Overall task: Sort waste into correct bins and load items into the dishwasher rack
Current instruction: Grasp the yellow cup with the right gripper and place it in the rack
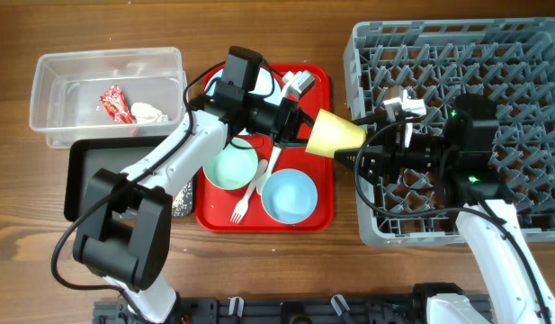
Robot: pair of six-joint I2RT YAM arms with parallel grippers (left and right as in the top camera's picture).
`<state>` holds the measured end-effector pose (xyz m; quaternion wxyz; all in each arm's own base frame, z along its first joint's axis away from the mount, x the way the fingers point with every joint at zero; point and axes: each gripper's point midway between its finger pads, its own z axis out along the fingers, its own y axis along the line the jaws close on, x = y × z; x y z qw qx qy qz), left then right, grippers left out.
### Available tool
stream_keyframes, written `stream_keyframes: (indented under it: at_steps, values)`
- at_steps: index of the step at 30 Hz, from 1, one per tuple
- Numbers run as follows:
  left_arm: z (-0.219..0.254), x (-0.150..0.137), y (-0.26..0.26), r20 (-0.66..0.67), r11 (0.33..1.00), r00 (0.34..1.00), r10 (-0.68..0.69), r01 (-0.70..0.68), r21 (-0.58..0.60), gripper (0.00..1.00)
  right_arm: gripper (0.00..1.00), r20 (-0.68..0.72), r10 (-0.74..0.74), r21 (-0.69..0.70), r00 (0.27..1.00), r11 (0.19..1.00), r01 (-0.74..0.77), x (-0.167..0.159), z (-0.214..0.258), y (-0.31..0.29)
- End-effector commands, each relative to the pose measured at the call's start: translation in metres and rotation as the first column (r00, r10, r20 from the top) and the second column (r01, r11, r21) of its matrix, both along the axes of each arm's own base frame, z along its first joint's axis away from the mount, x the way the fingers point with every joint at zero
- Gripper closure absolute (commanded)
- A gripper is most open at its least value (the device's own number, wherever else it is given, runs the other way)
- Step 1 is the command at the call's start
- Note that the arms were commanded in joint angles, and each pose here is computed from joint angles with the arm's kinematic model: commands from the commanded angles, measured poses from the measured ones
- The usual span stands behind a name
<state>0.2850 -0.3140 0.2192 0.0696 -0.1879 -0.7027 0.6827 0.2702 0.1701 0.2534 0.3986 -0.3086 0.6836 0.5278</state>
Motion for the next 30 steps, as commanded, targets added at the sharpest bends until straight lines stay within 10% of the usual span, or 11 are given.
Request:
stream_keyframes:
  at_steps: [1, 10, 17, 25, 30]
  values:
    - [0.01, 0.001, 0.002, 0.028, 1.0, 1.0, 0.01, -0.01, -0.007, 0.96, 0.25, 0.002, 0.049, 0.024, 0.999, 0.999, -0.049, -0.006, 0.008, 0.003]
    - [-0.033, 0.054, 0.023, 0.093, 0.933, 0.957, 0.273, -0.287, 0.216, 0.57, 0.43, -0.09, -0.189, -0.107, 0.978, 0.978, 0.179, 0.026, -0.022, -0.012]
    - [-0.095, 0.085, 0.136, 0.232, 0.598, 0.832, 0.504, -0.53, 0.601, 0.48, 0.44, -0.093, -0.573, -0.426, 0.814, 0.762, 0.488, 0.045, -0.051, -0.07]
    - [-0.06, 0.065, 0.241, 0.464, 0.204, 0.671, 0.578, -0.669, 0.714, 0.46, 0.49, -0.094, -0.922, -0.76, 0.377, 0.311, 0.571, 0.001, -0.019, -0.188]
    - [-0.042, 0.06, 0.244, 0.509, 0.182, 0.639, 0.577, -0.708, 0.682, 0.46, 0.43, -0.088, -0.982, -0.898, 0.168, 0.152, 0.413, -0.026, -0.051, -0.237]
